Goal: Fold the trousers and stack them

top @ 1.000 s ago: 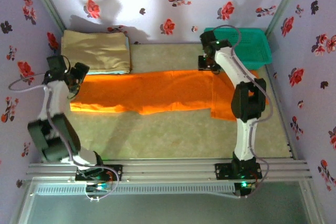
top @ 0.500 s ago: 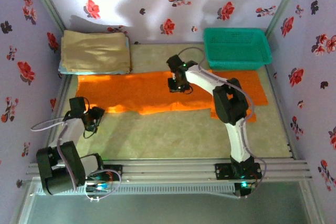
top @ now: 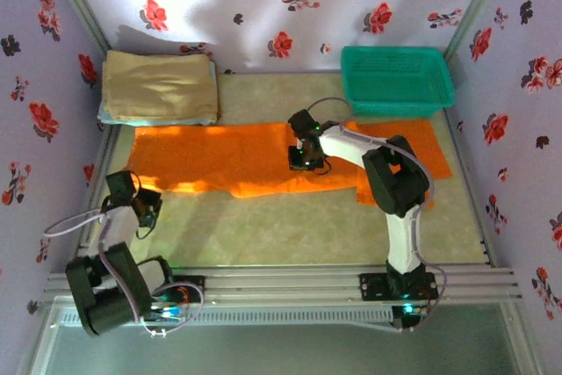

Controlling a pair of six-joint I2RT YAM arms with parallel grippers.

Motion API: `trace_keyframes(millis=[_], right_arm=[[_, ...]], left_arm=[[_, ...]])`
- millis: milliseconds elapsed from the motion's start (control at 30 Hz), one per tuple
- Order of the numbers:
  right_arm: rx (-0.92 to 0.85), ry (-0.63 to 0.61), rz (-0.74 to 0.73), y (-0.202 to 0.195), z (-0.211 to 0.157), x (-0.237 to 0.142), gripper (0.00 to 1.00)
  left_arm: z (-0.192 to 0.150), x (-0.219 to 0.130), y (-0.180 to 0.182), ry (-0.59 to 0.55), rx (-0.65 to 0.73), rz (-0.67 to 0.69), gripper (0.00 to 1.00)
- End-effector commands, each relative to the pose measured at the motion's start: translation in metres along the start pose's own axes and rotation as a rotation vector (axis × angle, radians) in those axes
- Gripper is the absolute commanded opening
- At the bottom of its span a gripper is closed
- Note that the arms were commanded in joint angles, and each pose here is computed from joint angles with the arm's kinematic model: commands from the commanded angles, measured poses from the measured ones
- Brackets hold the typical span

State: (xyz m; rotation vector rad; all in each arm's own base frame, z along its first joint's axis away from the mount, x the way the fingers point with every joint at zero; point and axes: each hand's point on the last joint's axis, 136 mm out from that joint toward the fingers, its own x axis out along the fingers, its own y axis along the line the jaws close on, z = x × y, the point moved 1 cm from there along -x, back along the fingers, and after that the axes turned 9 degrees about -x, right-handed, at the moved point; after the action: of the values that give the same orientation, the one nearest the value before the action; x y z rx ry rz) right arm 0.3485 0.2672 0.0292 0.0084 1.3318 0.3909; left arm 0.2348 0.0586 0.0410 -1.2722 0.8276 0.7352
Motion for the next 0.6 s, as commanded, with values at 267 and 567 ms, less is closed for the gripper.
trace_keyframes(millis=[267,567], right_arm=[[0.016,0.131,-0.031,-0.011,-0.045,0.017,0.24],[0.034,0.116,-0.021,-0.01,-0.044,0.016,0.24]], left_arm=[[-0.004,-0.022,-0.028,0.018,0.046,-0.116,0.64],[-0.002,0.02,-0.041,0.05,0.06,-0.106,0.59]])
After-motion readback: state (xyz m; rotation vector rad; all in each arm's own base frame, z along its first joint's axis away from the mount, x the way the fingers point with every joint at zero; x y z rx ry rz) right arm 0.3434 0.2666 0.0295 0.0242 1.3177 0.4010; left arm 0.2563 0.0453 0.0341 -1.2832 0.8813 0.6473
